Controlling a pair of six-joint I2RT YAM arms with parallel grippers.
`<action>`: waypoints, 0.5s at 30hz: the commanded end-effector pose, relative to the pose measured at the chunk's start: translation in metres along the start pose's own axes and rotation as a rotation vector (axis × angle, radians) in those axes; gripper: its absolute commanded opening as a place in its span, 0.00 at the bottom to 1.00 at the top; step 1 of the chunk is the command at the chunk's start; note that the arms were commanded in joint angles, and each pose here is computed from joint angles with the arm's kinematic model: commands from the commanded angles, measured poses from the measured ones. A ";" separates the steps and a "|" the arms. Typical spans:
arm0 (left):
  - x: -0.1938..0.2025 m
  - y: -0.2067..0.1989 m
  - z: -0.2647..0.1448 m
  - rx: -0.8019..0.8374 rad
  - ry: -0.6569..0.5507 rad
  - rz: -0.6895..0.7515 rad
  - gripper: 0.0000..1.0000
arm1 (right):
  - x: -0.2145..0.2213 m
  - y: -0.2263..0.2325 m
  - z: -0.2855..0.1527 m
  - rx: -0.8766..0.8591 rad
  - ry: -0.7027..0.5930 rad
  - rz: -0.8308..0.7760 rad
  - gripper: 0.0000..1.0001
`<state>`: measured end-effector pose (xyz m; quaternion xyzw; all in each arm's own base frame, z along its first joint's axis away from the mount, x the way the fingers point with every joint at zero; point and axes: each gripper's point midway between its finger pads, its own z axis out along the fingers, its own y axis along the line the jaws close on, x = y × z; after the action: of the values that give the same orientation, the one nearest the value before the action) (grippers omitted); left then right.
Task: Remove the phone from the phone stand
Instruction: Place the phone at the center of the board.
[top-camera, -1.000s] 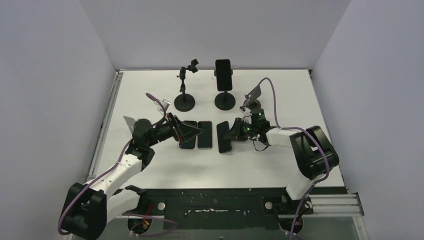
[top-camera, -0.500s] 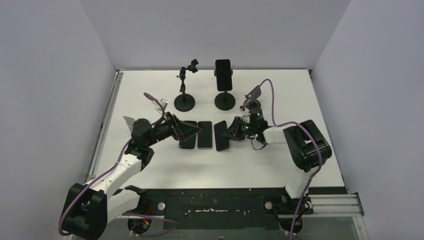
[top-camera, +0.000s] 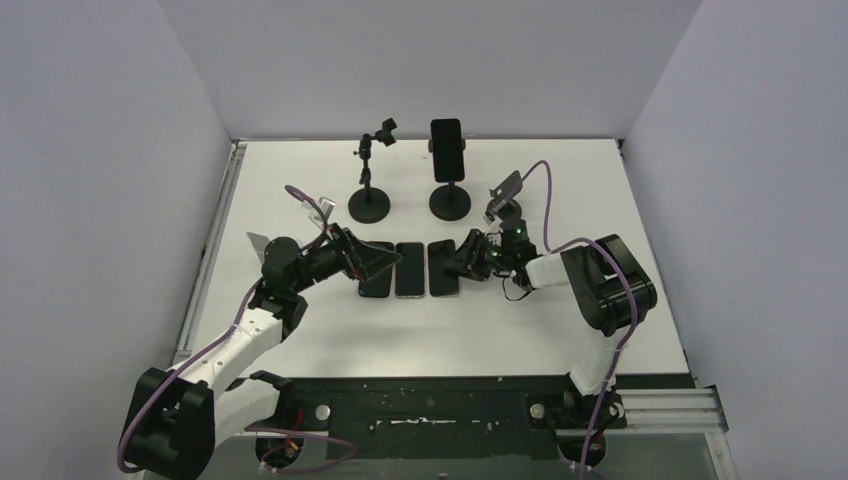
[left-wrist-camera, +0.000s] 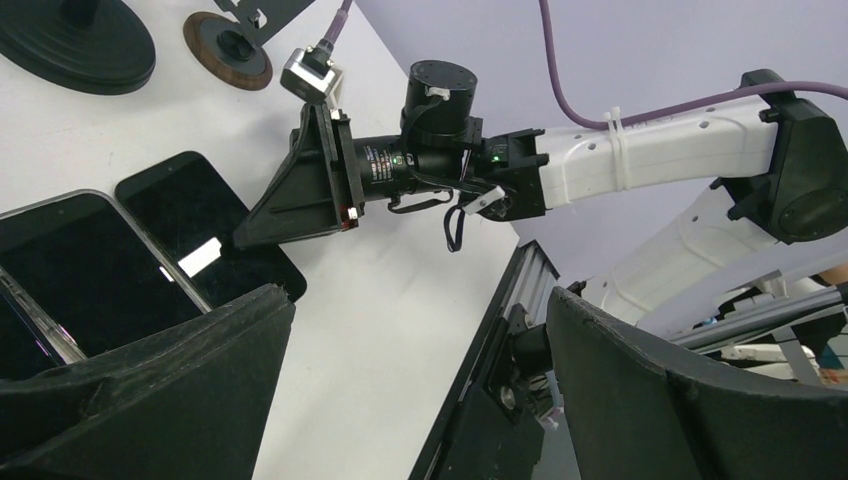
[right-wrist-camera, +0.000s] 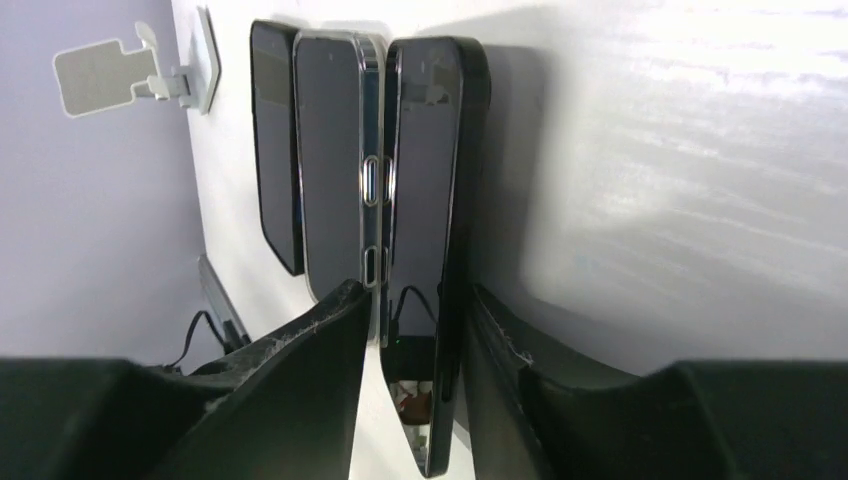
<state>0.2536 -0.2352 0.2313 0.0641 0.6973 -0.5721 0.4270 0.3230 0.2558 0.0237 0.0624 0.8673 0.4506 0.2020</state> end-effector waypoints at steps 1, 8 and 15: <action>-0.010 -0.006 -0.001 0.015 -0.034 0.046 0.97 | -0.005 -0.020 -0.002 0.078 -0.046 -0.027 0.43; -0.011 -0.002 -0.001 0.001 -0.041 0.044 0.97 | -0.006 -0.028 -0.011 0.144 -0.059 -0.064 0.50; -0.011 -0.001 -0.001 -0.002 -0.041 0.045 0.97 | -0.005 -0.040 -0.022 0.229 -0.066 -0.096 0.55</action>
<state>0.2570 -0.2327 0.2306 0.0573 0.6989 -0.5678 0.4310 0.3318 0.2444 0.0328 0.0450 0.8742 0.4149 0.2482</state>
